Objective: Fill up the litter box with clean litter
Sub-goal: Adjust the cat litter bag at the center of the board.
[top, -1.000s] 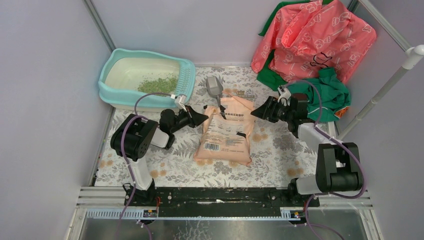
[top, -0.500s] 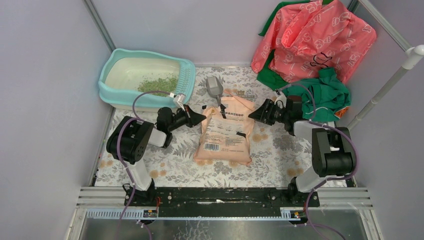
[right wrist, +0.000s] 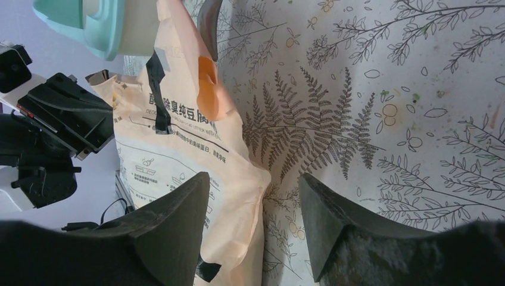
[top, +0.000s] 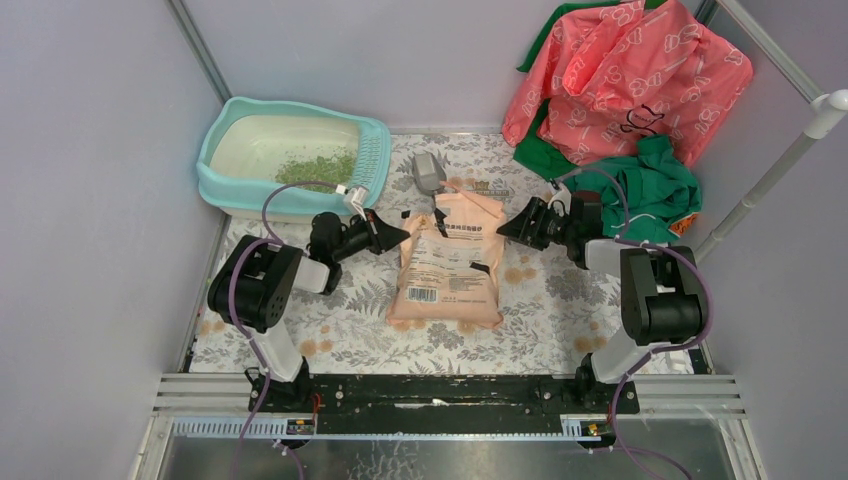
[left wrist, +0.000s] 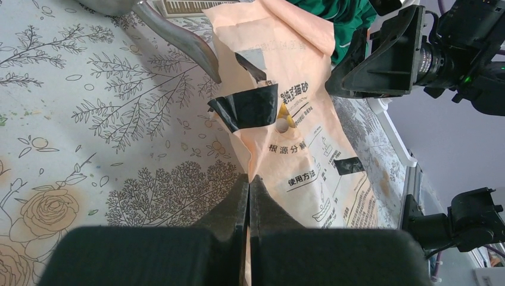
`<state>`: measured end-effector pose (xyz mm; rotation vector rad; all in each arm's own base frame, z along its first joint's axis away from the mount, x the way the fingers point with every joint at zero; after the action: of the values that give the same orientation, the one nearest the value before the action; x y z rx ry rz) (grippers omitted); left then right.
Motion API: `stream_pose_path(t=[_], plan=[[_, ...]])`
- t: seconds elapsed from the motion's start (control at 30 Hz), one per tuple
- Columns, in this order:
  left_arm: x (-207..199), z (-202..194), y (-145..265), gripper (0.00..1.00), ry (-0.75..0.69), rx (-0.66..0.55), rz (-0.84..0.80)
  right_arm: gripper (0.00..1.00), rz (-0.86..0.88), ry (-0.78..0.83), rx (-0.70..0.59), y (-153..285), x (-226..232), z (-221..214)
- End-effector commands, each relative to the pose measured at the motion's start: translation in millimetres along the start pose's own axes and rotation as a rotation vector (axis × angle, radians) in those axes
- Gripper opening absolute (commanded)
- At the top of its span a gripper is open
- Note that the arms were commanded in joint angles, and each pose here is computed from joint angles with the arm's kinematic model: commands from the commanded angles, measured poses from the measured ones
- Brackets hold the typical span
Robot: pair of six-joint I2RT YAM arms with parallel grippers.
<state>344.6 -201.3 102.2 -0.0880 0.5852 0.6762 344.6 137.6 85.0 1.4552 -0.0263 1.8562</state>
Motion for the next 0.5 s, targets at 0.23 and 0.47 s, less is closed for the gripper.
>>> stream_pose_path(t=[0.23,0.47], plan=[[-2,31,0,0.02,-0.065,-0.076,0.011,0.63,0.128,0.05,-0.005,-20,30,23],[-1,30,0,0.02,-0.059,-0.074,0.01,0.59,0.146,0.078,0.049,-42,40,15]])
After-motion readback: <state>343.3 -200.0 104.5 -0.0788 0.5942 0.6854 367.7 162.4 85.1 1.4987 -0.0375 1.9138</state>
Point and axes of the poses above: each gripper's point midway between its finger pads, its own y axis back along the fingers, its own x axis along the line the jaws close on, z = x × y, the point moved 2 cm from there along y, back along the fingers, and after that the axes turned 9 degrees about -y, right-handed, at the moved point
